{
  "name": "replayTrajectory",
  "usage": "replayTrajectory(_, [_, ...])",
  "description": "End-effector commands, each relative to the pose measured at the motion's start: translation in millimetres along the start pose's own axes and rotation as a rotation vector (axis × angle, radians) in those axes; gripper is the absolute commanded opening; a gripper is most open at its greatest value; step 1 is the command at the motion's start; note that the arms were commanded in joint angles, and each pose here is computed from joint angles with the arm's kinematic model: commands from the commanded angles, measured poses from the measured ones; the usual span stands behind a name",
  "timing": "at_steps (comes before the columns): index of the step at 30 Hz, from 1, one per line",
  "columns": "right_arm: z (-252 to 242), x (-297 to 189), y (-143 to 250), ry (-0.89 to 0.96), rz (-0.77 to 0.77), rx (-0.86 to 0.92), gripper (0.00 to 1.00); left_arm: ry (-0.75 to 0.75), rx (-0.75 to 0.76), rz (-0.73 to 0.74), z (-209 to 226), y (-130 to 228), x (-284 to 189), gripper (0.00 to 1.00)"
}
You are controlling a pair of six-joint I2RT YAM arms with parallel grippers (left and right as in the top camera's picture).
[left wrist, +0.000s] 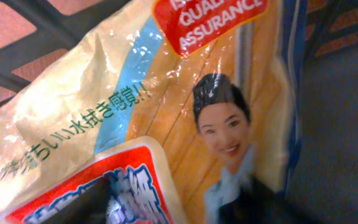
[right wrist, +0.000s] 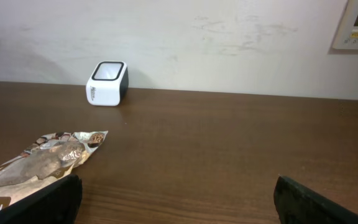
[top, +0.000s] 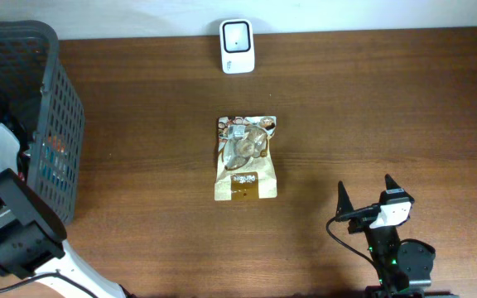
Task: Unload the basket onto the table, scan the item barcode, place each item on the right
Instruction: 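Reach the left gripper into the basket and grasp the yellow-blue package, then carry the yellow-blue package out and drop it beside the brown bag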
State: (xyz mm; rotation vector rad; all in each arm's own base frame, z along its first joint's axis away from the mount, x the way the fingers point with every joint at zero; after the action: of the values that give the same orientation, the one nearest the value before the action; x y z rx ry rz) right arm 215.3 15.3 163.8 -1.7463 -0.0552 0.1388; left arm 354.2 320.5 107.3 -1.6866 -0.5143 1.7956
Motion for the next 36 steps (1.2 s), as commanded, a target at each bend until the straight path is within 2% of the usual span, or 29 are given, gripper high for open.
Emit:
replayTrajectory(1, [-0.1, 0.3, 3.4, 0.004, 0.005, 0.002, 0.98, -0.015, -0.022, 0.015, 12.9, -2.7, 4.0, 0.43])
replayTrajectory(5, [-0.1, 0.3, 3.4, 0.004, 0.005, 0.001, 0.98, -0.014, -0.023, 0.014, 13.1, -3.3, 3.3, 0.00])
replayTrajectory(11, [-0.1, 0.3, 3.4, 0.004, 0.005, 0.001, 0.98, 0.021, -0.058, -0.028, 17.0, -22.3, -20.2, 0.00])
replayTrajectory(16, [-0.1, 0.3, 3.4, 0.004, 0.005, 0.001, 0.98, 0.137, -0.142, -0.118, 20.9, -58.9, -71.1, 0.00])
replayTrajectory(21, [-0.1, 0.3, 3.4, 0.004, 0.005, 0.001, 0.98, 0.358, -0.218, -0.162, 23.8, -88.7, -135.8, 0.00])
replayTrajectory(28, [-0.1, 0.3, 3.4, 0.004, 0.005, 0.002, 0.98, 0.659, -0.253, -0.205, 33.2, -107.6, -227.3, 0.00])
replayTrajectory(36, [-0.1, 0.3, 3.4, 0.004, 0.005, 0.002, 0.98, 1.201, -0.200, -0.322, 59.2, -106.2, -390.5, 0.00])
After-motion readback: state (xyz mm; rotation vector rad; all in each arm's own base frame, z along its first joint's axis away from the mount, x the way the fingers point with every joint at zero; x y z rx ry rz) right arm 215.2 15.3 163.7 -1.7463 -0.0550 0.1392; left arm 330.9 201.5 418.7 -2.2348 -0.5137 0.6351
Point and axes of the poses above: each gripper's point midway between its finger pads, its own x axis out along the fingers, its own z axis along the line the jaws close on, y = z × x, the point moved 3 cm from there along -x, back along the fingers, and after that the axes turned 10 degrees about -x, right-handed, at the moved point
